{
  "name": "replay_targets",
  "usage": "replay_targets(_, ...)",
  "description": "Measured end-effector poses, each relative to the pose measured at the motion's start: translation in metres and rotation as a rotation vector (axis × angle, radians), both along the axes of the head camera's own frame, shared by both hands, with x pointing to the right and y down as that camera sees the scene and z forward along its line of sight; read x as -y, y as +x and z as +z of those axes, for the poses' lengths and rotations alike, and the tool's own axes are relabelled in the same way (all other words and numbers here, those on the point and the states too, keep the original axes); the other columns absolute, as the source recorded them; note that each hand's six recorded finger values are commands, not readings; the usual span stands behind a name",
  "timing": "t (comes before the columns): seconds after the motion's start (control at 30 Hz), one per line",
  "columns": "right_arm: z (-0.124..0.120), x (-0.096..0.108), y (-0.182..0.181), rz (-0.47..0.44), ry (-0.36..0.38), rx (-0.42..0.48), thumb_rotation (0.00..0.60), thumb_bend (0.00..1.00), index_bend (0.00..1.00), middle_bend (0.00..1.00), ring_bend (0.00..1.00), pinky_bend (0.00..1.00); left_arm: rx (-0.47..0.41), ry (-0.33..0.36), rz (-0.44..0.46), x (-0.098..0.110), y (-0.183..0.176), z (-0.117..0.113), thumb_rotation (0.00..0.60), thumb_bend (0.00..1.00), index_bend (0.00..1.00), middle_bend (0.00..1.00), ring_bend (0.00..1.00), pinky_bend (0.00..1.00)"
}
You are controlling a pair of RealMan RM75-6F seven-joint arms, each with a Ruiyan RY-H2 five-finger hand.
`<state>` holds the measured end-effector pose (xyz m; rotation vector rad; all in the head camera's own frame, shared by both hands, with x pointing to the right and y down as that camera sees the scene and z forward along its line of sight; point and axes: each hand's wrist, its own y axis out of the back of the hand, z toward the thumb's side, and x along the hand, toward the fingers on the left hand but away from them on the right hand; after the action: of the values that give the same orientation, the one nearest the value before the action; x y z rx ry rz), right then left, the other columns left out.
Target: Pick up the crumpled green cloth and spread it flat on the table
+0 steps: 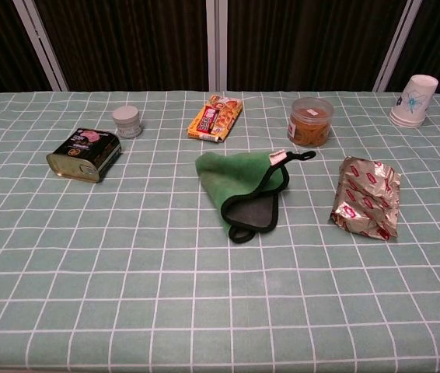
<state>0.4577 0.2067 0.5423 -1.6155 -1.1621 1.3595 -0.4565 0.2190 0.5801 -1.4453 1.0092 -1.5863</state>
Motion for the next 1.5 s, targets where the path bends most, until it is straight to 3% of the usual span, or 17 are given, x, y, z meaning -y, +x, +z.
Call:
replay_targets(0.57,-0.001,-0.001,-0.004,-0.014,-0.012,0.034,0.600,0.11,0.11,0.03,0.00,0.00,-0.010,0.020,0.011,0.002,0.005,-0.004,0.600,0.06,0.29,0.24,0.18,0.30)
replay_targets(0.8,0.013,0.013,-0.023,-0.047,-0.046,0.080,0.600,0.11,0.26,0.08,0.00,0.00,-0.021,0.030,0.019,0.005,0.008,-0.005,0.600,0.06,0.29,0.24,0.18,0.30)
replay_targets(1.1,0.053,0.052,-0.083,-0.168,-0.127,0.114,0.600,0.11,0.31,0.10,0.00,0.00,-0.025,0.043,0.027,0.009,0.009,-0.003,0.600,0.06,0.29,0.24,0.18,0.30)
replay_targets(1.33,0.103,0.082,-0.157,-0.264,-0.212,0.186,0.600,0.11,0.31,0.10,0.00,0.00,-0.030,0.048,0.035,0.012,0.010,-0.002,0.600,0.06,0.29,0.24,0.18,0.30)
replay_targets(1.5,0.137,0.100,-0.192,-0.312,-0.241,0.175,0.600,0.11,0.31,0.09,0.00,0.00,-0.029,0.044,0.035,0.013,0.010,-0.001,0.600,0.06,0.29,0.24,0.18,0.30)
